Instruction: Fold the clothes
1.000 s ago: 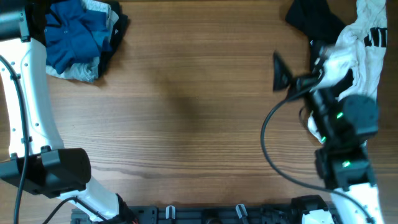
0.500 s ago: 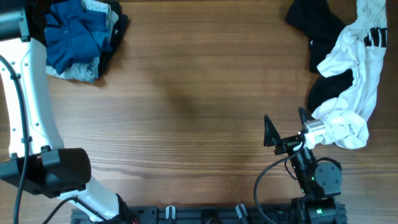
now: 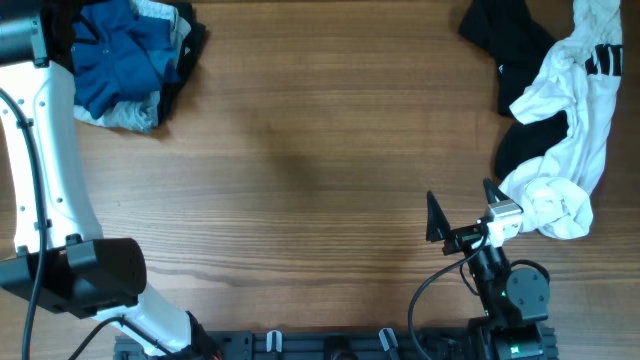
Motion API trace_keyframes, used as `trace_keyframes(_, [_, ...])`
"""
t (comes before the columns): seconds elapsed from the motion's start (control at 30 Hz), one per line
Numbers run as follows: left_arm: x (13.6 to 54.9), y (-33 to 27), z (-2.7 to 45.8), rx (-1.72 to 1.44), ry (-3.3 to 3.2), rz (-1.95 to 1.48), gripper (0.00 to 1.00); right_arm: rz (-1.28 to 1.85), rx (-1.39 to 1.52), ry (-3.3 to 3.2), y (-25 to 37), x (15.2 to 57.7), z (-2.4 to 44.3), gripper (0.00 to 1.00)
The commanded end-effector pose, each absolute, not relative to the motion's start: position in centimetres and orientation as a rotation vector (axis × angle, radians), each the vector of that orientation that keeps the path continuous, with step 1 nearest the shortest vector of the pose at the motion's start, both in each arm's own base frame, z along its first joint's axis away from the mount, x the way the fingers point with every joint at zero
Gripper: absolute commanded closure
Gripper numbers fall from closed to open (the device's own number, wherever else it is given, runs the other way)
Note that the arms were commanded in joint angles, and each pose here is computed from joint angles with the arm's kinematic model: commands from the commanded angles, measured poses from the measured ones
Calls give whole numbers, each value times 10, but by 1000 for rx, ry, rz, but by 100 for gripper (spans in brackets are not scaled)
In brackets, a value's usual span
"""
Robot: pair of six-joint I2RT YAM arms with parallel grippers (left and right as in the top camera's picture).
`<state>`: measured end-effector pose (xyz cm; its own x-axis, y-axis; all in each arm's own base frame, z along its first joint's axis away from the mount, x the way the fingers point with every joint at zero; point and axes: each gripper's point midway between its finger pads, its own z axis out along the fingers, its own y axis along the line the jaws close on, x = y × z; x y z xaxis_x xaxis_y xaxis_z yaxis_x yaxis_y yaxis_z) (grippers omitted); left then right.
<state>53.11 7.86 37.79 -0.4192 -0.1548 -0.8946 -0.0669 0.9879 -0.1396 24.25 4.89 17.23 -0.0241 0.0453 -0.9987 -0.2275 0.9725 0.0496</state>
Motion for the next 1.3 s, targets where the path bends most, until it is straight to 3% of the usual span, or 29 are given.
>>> trace_keyframes(0.0, [532, 80, 375, -167, 2008, -110, 0, 187, -143, 1559, 45, 242, 177, 0])
trace_keyframes(0.93, [527, 80, 364, -181, 2058, -115, 0, 187, -144, 1576, 46, 243, 173, 0])
trace_keyframes(1.1, [513, 78, 347, -203, 2143, -121, 0, 187, -144, 1576, 46, 243, 173, 0])
trace_keyframes(1.27, [489, 69, 362, -194, 2156, -123, 0, 188, -143, 1576, 46, 243, 173, 0])
